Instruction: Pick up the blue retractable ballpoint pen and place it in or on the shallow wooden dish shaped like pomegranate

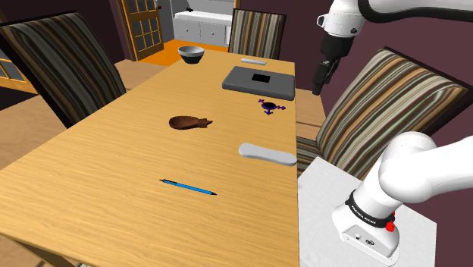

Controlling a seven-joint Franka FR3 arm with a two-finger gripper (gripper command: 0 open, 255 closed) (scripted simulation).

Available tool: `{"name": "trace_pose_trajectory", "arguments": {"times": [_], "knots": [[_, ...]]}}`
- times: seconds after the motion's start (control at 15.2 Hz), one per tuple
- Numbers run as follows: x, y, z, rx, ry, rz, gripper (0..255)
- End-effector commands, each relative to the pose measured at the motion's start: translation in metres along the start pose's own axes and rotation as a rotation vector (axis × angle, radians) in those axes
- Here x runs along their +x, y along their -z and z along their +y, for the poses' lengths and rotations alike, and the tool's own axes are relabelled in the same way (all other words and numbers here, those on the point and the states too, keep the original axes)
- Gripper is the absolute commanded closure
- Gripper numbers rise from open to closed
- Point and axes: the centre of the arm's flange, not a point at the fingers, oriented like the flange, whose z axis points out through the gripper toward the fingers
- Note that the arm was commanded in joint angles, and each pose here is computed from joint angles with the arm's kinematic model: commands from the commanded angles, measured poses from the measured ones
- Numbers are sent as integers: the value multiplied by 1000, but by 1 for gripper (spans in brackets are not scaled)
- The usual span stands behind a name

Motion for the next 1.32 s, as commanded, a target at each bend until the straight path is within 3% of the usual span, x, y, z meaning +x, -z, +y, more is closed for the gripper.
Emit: {"name": "trace_pose_trajectory", "arguments": {"times": [0.0,1.25], "knots": [[0,0,0,0,0,0,0],[112,-88,-206,22,218,-33,0]]}}
